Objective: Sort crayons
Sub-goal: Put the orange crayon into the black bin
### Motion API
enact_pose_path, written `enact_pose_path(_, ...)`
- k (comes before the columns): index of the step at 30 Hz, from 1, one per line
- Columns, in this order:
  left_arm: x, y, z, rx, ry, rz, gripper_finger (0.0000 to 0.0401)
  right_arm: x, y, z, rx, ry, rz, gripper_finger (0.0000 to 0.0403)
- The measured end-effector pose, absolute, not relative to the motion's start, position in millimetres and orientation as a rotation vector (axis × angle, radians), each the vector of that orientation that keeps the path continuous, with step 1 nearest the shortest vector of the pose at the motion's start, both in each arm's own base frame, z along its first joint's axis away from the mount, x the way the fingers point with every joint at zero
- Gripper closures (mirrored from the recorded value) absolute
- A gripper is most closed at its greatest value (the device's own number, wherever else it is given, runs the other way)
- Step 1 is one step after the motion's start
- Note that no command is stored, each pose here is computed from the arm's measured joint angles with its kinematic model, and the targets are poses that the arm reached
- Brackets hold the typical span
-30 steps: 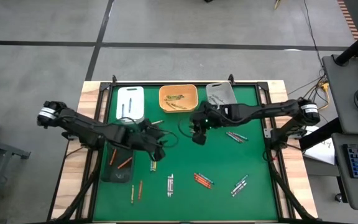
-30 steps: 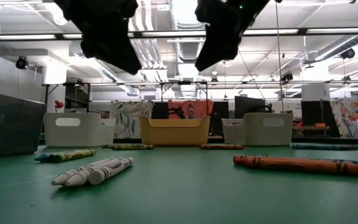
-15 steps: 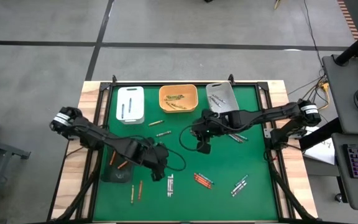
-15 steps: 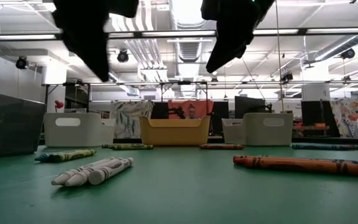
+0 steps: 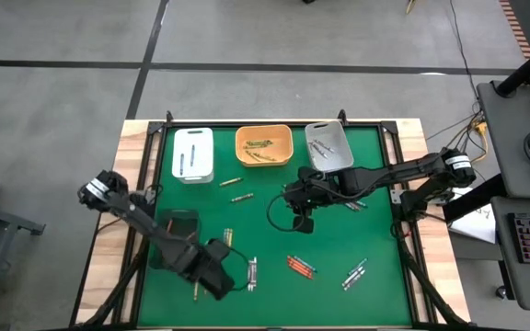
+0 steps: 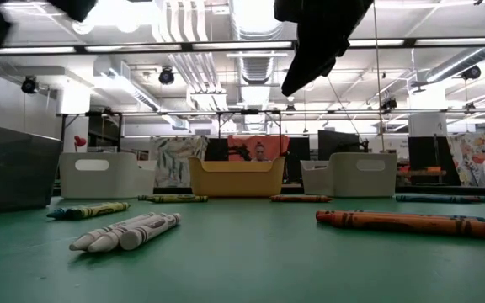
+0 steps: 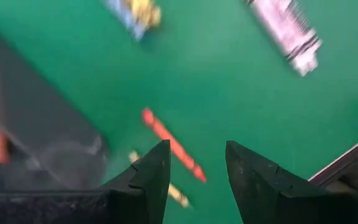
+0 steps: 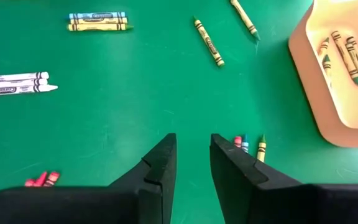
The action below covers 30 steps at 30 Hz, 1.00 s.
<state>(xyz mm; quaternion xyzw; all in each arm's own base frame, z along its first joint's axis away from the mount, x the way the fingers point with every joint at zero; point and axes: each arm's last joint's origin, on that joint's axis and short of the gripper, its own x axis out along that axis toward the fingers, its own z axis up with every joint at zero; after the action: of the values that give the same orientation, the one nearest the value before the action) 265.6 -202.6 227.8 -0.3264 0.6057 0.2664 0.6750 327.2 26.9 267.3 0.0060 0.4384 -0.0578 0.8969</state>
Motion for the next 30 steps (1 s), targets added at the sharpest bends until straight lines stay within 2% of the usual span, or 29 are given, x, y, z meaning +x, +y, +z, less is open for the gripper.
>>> enact_pose_path(8, 258, -229, 196, -0.773, 1.39, 0.758, 0.0264, 327, 28, 267, 0.015, 0.906, -0.118, 0.0319)
enact_pose_path(22, 266, -236, 156, -0.692, 1.424, 0.824, 0.0265, 325, 44, 267, 0.02, 0.905, -0.087, 0.0321)
enact_pose_path(30, 268, -237, 149, -0.681, 1.421, 0.833, 0.0298, 325, 46, 267, 0.018, 0.904, -0.082, 0.0317)
